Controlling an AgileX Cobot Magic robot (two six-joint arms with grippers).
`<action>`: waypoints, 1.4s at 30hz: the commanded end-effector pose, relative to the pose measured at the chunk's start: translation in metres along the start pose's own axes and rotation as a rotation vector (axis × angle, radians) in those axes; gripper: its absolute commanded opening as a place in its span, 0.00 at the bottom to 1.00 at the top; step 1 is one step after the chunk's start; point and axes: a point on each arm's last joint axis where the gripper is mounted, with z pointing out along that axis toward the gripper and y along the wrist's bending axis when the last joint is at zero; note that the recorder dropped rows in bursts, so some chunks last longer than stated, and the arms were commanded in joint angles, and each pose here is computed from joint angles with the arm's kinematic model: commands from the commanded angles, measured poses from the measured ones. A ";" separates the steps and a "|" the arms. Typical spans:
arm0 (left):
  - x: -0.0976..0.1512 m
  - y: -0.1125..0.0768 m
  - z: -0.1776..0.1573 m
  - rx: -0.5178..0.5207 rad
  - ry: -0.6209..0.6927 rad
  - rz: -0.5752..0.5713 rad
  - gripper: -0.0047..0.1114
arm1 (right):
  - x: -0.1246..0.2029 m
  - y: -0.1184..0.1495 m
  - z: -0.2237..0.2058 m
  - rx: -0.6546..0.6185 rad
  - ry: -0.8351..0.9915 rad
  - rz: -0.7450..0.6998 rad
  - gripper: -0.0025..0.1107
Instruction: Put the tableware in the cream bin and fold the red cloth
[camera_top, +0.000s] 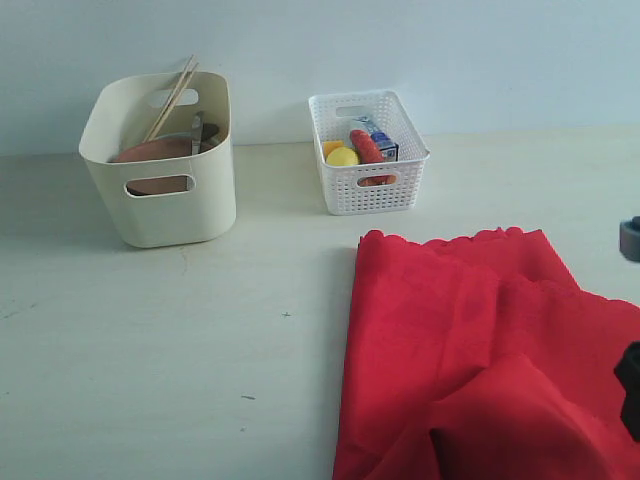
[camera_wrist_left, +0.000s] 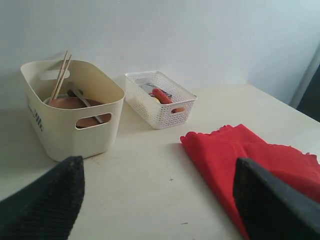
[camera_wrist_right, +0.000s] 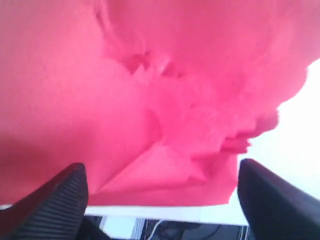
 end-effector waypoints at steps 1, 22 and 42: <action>0.002 0.000 0.000 -0.002 0.005 0.004 0.71 | -0.019 -0.013 -0.008 0.063 -0.148 0.098 0.78; 0.002 -0.001 0.001 0.030 0.015 -0.001 0.71 | -0.115 -0.079 0.085 -0.135 -0.137 0.211 0.79; 0.016 0.002 0.018 -0.025 -0.036 0.159 0.71 | -0.148 -0.075 0.109 -0.288 -0.192 0.101 0.72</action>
